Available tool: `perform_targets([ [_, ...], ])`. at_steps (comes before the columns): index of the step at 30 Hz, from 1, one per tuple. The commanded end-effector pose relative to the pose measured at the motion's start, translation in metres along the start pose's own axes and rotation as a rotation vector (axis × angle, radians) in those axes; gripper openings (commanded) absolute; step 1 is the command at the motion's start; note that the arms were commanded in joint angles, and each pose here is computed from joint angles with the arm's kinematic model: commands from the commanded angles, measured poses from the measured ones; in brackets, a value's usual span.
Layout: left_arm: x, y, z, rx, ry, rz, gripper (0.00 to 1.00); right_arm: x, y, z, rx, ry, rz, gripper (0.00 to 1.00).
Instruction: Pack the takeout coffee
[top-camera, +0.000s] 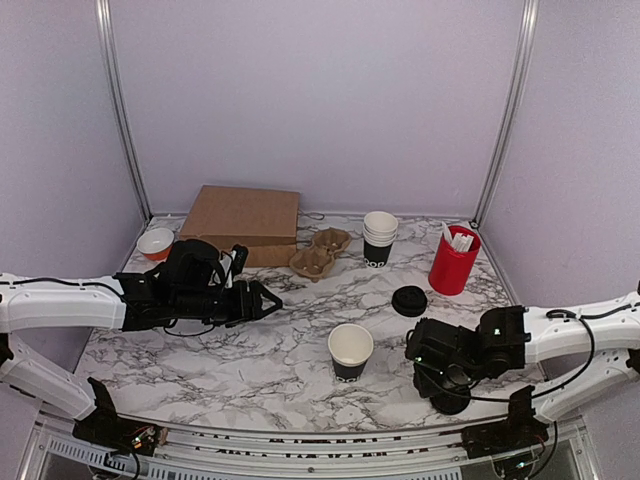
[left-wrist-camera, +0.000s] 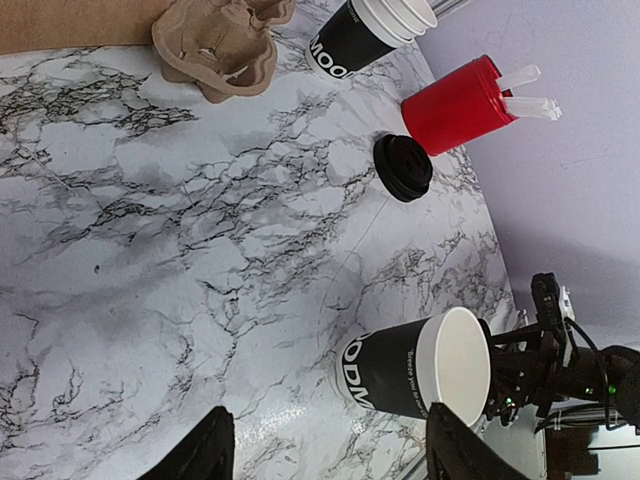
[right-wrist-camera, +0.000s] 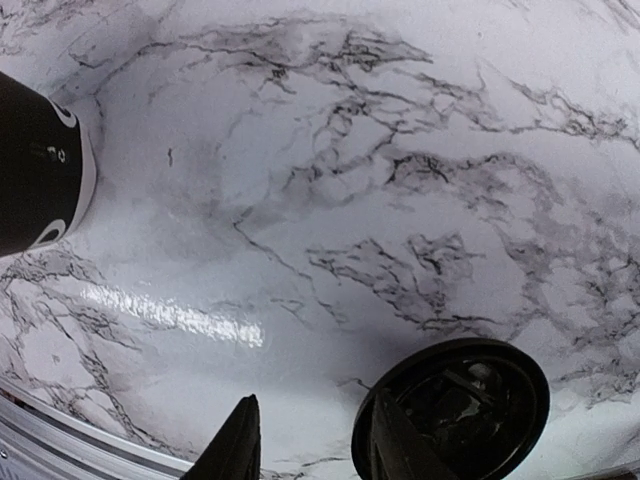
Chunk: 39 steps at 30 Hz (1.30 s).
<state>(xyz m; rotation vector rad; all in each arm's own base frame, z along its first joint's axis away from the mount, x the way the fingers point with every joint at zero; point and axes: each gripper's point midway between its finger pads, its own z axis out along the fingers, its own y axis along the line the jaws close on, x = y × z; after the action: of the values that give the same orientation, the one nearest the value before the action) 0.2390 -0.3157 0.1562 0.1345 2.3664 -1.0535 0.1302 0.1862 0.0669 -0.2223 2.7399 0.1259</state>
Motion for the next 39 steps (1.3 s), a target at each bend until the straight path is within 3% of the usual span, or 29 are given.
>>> perform_targets([
  [1, -0.004, -0.001, -0.004, -0.001, -0.009, 0.013, 0.66, 0.022, -0.012, -0.007, 0.033, 0.045, 0.040, 0.36],
  [16, -0.001, 0.001, -0.004, 0.006, -0.006, 0.001, 0.66, 0.046, -0.020, 0.031, 0.090, 0.084, 0.032, 0.37],
  [22, -0.002, -0.001, -0.006, 0.012, -0.011, -0.004, 0.66, 0.039, -0.018, 0.032, 0.118, 0.068, 0.006, 0.15],
  [26, -0.004, -0.003, -0.010, 0.018, -0.019, -0.005, 0.66, 0.022, -0.012, 0.018, 0.093, 0.014, 0.012, 0.00],
  [33, -0.009, -0.011, -0.017, 0.043, -0.039, 0.001, 0.66, -0.032, 0.013, -0.033, -0.035, -0.145, 0.021, 0.00],
  [39, -0.015, -0.021, -0.024, 0.074, -0.061, 0.016, 0.66, -0.082, 0.045, -0.089, -0.245, -0.313, 0.037, 0.00],
])
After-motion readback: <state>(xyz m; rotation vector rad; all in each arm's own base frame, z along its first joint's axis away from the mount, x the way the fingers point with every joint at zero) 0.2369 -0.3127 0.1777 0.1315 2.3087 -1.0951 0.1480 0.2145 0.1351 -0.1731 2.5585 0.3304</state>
